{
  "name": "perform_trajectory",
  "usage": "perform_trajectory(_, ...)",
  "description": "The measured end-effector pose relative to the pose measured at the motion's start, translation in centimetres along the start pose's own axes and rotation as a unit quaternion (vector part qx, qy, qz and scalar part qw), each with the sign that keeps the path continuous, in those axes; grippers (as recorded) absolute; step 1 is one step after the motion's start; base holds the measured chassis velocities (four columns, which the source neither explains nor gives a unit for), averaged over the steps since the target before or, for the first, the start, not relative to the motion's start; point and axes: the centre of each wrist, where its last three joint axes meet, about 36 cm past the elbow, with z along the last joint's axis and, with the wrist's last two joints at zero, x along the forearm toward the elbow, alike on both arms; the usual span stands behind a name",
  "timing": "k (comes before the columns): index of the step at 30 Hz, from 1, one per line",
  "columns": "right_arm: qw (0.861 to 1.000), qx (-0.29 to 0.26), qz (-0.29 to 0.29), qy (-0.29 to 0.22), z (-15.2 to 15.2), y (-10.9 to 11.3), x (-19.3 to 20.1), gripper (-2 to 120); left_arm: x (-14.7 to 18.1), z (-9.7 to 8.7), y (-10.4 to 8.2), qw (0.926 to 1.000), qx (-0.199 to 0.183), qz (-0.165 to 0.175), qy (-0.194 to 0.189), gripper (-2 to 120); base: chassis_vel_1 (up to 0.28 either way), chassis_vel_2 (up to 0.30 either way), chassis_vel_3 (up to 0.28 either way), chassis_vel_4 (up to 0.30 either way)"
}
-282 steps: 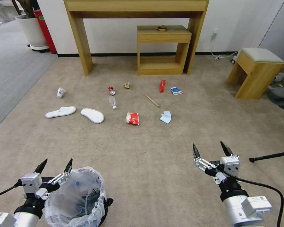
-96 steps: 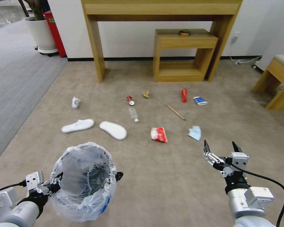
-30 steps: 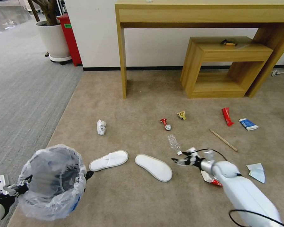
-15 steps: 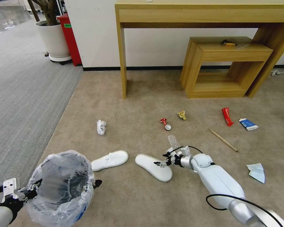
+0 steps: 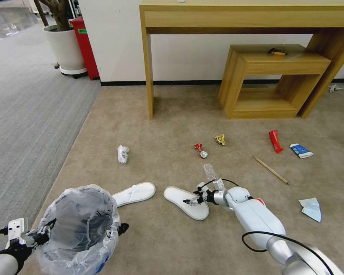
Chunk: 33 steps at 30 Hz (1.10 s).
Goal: Pick up the trash bin and place the garbage on the floor into it.
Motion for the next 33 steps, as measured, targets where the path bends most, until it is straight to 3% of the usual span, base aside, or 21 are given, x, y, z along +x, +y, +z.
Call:
perform_trajectory(7,1.000,-0.001,-0.003,-0.007,0.2,0.6,0.3,62,-0.4,-0.1,-0.6,0.9999,-0.006,0.011,0.000,0,0.000,0.000,0.000,0.000)
perform_trajectory(16,1.000,0.010,-0.006,-0.009,0.6,1.7,0.4,34,-0.6,-0.3,-0.8,0.9999,-0.010,0.013,-0.001,0,0.000,0.000,0.000,0.000)
perform_trajectory(23,1.000,0.010,-0.006,-0.021,0.6,2.9,-0.2,4,-0.5,-0.2,-0.7,0.9999,-0.009,0.011,0.001,0,0.000,0.000,0.000,0.000)
perform_trajectory(33,0.995,-0.015,-0.008,-0.102,-1.9,5.1,2.0,0,-0.8,-0.3,-0.4,0.9999,-0.009,0.011,0.001,0,0.000,0.000,0.000,0.000)
